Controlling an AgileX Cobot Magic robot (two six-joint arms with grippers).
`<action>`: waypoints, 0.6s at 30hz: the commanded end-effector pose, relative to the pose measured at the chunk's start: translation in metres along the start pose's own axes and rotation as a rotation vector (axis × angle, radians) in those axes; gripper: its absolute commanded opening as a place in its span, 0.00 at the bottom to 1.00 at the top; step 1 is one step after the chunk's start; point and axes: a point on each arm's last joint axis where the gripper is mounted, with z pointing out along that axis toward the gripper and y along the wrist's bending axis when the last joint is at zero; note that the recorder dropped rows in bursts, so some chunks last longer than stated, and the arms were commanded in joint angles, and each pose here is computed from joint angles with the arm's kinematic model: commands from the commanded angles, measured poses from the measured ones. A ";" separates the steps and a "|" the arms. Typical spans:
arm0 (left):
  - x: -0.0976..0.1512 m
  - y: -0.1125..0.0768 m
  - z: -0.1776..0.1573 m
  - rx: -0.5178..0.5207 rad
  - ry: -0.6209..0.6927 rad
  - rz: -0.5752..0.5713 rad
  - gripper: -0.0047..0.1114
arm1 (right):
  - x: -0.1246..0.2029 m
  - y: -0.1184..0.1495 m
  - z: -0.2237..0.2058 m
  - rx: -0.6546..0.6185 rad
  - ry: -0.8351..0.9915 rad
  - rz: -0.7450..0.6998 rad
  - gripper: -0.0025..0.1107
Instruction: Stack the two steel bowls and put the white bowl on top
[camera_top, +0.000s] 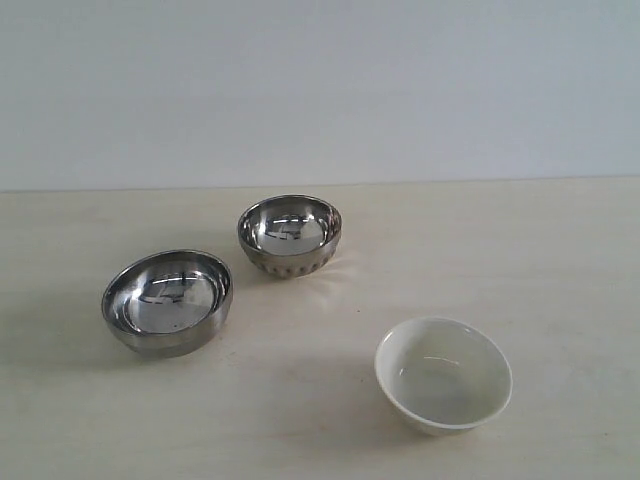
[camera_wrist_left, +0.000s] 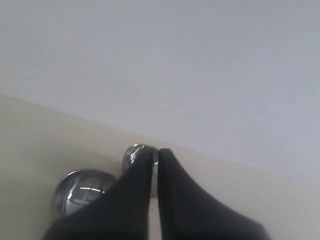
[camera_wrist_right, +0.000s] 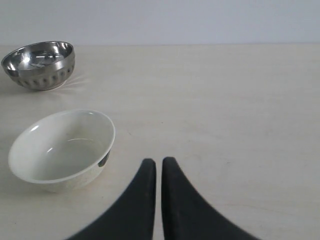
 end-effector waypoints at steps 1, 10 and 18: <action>-0.021 0.000 0.051 -0.012 0.282 0.080 0.07 | -0.001 0.000 0.000 0.009 -0.018 -0.001 0.02; -0.026 0.037 0.151 -0.136 0.659 0.116 0.30 | -0.001 0.000 0.000 0.009 -0.018 -0.001 0.02; 0.005 0.075 0.215 -0.197 0.782 0.026 0.59 | -0.001 -0.001 0.000 0.009 -0.014 -0.001 0.02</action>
